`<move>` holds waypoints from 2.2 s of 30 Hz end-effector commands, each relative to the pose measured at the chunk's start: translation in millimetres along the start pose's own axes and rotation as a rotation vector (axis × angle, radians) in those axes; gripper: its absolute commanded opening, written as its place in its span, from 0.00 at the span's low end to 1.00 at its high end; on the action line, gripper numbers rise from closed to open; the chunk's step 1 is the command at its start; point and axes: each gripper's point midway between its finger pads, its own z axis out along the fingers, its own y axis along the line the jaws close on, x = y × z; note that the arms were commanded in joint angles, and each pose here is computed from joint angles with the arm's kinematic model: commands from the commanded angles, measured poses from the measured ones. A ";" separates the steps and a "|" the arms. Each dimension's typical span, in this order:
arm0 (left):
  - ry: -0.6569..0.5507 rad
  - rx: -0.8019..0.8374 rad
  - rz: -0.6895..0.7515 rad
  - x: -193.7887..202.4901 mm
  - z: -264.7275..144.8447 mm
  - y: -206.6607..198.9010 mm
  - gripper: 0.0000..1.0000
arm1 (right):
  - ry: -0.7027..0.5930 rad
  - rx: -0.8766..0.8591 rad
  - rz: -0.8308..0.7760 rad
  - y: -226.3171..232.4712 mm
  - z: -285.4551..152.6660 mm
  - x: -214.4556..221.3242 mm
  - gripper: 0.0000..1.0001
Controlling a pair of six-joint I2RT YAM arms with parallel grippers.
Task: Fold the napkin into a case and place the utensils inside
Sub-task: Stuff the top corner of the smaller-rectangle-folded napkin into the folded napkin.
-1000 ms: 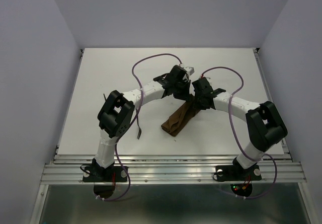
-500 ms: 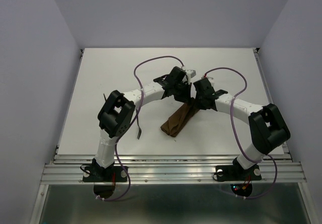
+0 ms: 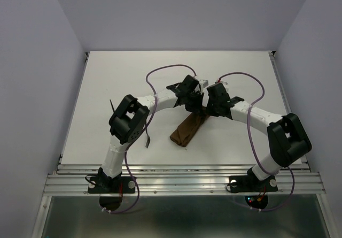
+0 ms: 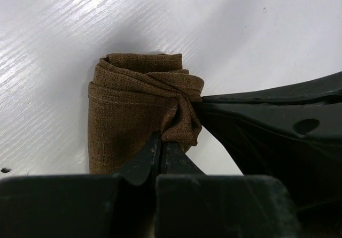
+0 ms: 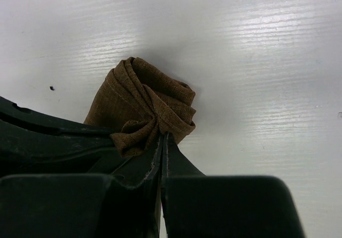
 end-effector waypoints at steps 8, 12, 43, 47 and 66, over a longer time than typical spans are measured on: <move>0.034 0.012 0.031 8.3 8.7 -3.4 0.00 | -0.091 -0.106 0.049 20.7 -14.7 -20.8 0.01; 0.041 0.017 0.029 10.7 13.6 -8.3 0.00 | -0.077 -0.164 0.051 31.3 -15.3 -18.3 0.01; -0.061 0.048 0.069 -3.6 -35.0 -47.5 0.49 | -0.063 -0.104 0.051 11.8 -10.8 -2.0 0.01; -0.065 0.055 0.081 -5.7 -46.6 -49.5 0.61 | -0.064 -0.105 0.052 12.9 -10.7 -3.4 0.01; -0.109 0.070 -0.025 -22.8 -30.7 -19.5 0.00 | -0.067 -0.114 0.047 16.6 -11.9 -7.4 0.01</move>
